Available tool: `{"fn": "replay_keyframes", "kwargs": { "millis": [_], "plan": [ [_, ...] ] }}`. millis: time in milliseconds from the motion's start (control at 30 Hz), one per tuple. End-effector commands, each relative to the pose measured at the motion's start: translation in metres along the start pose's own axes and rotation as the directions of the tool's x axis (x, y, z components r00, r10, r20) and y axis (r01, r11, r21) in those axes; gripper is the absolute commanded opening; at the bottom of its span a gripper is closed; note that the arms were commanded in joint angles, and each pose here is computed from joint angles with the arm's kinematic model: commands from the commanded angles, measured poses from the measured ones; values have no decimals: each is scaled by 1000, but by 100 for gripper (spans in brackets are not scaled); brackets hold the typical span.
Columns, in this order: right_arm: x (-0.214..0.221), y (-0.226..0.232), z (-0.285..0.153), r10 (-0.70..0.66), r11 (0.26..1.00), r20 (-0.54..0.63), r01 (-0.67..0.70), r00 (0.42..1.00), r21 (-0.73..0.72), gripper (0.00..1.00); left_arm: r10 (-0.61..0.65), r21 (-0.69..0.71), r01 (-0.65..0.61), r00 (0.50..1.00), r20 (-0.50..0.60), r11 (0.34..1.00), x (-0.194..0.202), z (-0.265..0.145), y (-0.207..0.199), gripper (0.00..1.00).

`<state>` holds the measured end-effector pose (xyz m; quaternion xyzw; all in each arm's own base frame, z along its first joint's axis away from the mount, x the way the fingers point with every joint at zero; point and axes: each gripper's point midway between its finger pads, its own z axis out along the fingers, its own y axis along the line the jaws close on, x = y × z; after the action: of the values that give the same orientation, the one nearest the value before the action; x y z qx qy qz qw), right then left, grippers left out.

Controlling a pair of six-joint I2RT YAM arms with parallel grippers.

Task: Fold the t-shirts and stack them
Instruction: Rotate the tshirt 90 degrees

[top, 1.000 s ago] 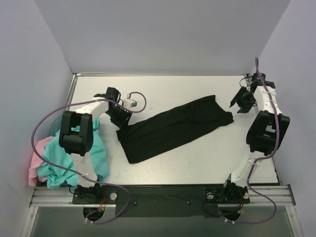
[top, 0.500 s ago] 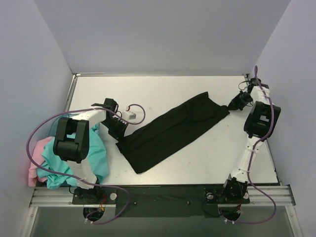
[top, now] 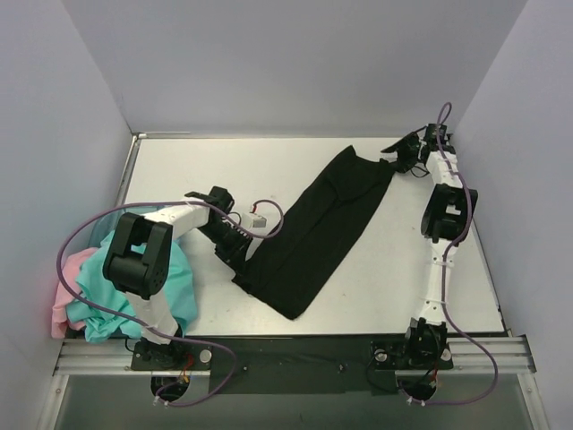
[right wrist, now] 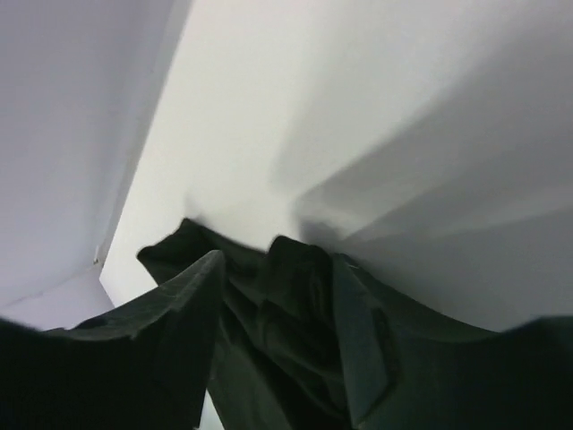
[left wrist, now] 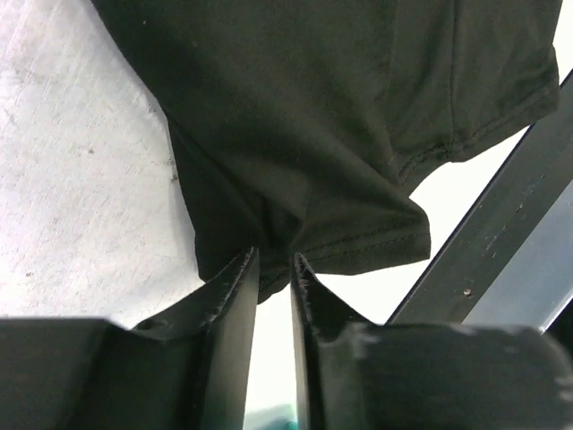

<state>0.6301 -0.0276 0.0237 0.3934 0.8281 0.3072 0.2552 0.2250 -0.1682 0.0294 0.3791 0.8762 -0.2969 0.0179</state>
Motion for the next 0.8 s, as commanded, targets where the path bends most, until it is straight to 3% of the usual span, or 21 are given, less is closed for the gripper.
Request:
{"fn": "replay_keyframes", "kwargs": {
  "millis": [0,133,300,400,567,667,767],
  "plan": [
    [-29,14,-10,3,1000,126,-3,992,2,56,-17,-8,17,999,31,1000,-5,-15,-4,36],
    [-49,32,-55,-104,994,200,100,974,33,71,-12,-75,13,1000,24,997,1,-32,-6,41],
    [-41,16,-131,-241,950,239,178,941,258,72,-20,-256,31,999,47,966,1,-65,14,41],
    [-1,-6,-161,-261,927,175,196,949,319,70,-6,-284,28,997,79,958,-1,-74,15,41],
    [62,-42,-150,-241,923,-2,230,970,308,65,46,-240,-11,989,141,971,-7,-69,-5,41],
    [61,-42,-130,-161,955,-14,159,987,251,57,111,-219,-73,980,166,973,-9,-66,-19,42],
    [50,-35,-102,-56,977,2,54,998,205,57,202,-224,-153,956,213,962,-4,-67,-27,44]
  ]
}}
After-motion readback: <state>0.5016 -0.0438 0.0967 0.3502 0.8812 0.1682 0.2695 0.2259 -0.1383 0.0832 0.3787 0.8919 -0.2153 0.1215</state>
